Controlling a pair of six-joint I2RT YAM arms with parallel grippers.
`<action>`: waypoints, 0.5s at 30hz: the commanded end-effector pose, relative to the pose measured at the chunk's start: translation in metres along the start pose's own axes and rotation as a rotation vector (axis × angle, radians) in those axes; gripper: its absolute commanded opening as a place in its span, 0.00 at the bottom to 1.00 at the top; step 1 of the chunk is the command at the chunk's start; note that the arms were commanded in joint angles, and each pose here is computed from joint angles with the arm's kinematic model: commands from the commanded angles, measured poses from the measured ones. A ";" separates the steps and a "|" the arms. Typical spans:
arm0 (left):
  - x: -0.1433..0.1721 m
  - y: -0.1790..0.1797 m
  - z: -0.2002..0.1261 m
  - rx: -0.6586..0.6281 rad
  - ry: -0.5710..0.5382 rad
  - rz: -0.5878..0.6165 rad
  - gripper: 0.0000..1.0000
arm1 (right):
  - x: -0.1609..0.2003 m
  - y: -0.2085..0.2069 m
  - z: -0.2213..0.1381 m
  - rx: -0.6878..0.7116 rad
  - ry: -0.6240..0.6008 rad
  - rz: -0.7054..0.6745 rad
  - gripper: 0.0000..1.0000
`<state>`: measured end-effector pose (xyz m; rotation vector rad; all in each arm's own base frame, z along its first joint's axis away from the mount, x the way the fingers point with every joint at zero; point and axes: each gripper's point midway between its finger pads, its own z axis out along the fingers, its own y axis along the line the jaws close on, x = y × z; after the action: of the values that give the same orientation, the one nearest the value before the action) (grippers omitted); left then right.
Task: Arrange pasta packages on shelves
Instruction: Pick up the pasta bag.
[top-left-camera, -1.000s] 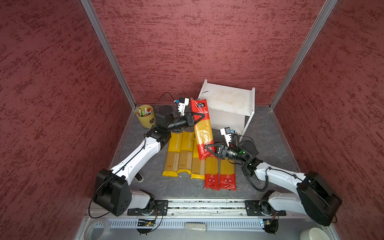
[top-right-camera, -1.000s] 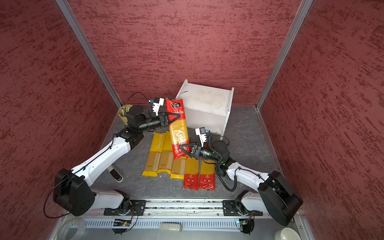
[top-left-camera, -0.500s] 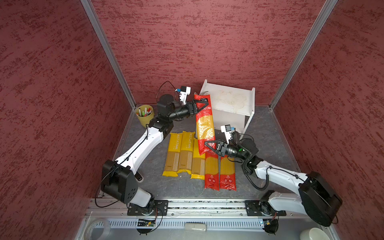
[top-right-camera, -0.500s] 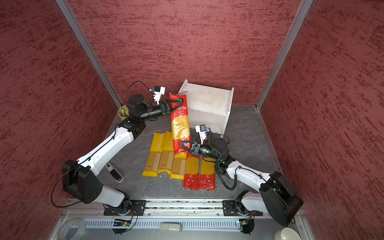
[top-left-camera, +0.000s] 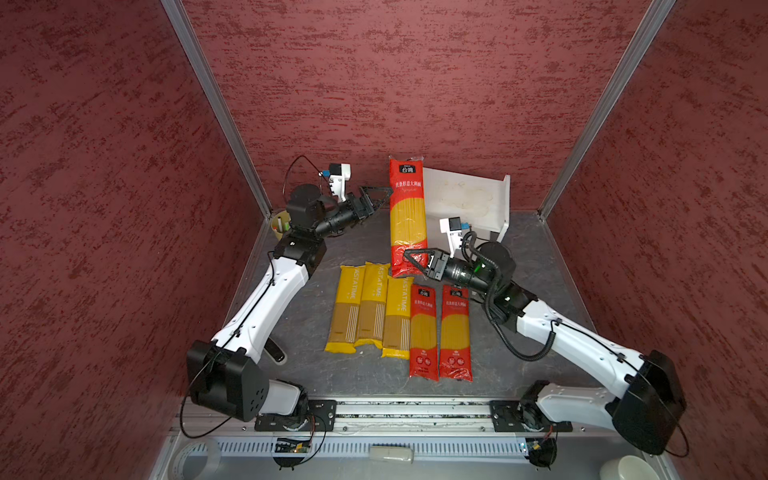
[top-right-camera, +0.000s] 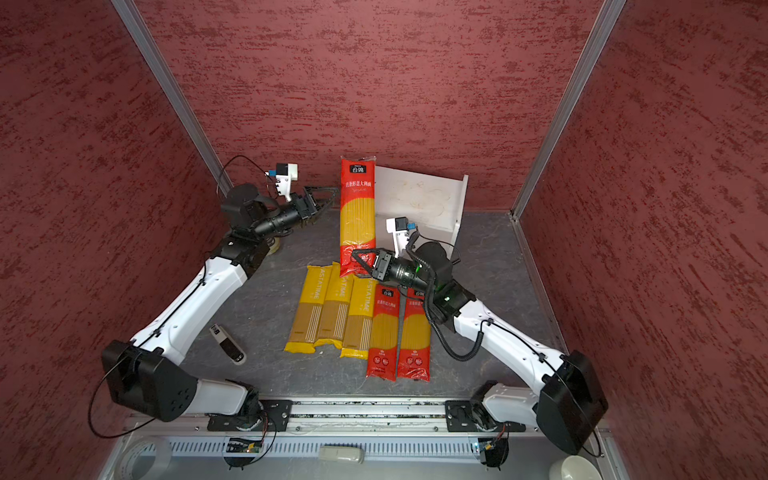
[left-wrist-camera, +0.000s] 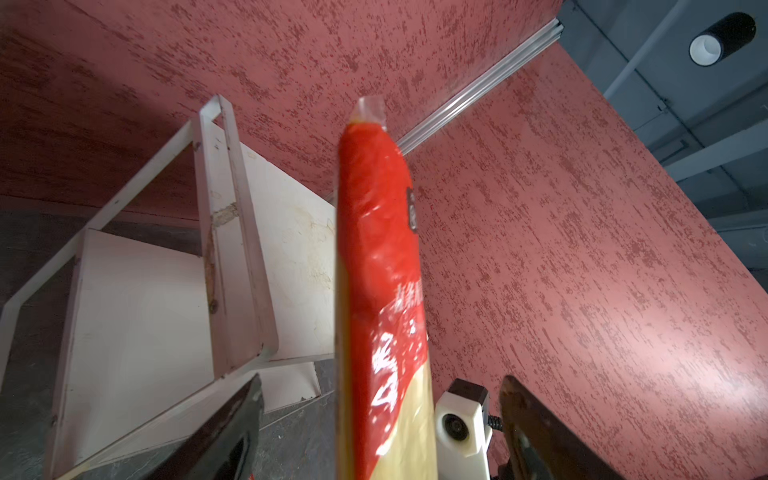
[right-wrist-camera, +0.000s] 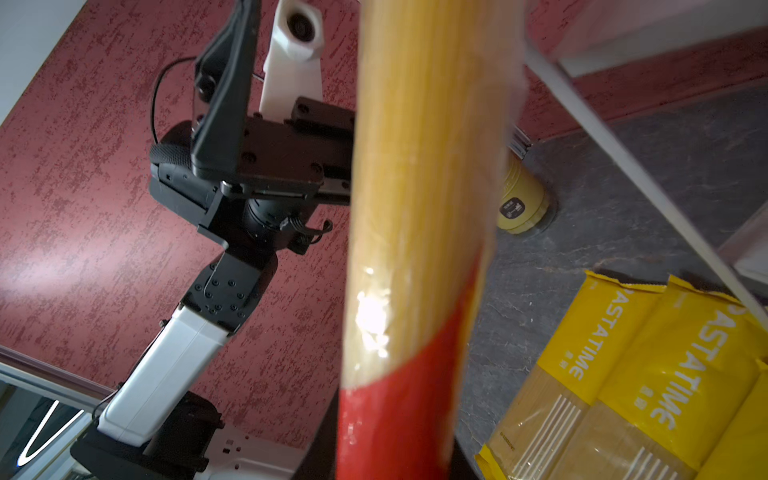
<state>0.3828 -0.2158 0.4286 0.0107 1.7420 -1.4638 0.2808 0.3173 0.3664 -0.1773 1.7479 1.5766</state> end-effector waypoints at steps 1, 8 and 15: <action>-0.004 0.004 -0.014 -0.054 -0.034 0.008 0.89 | -0.065 0.055 -0.006 -0.072 -0.195 -0.127 0.08; 0.016 0.008 -0.022 -0.105 -0.048 0.001 0.88 | -0.124 0.026 0.004 0.150 -0.261 -0.004 0.14; 0.045 0.010 -0.022 -0.118 -0.019 -0.001 0.88 | -0.142 -0.005 0.025 0.274 -0.234 0.037 0.20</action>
<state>0.3504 -0.2182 0.3932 -0.0724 1.8222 -1.3908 0.3887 0.2904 0.4112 0.1849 1.8714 1.3212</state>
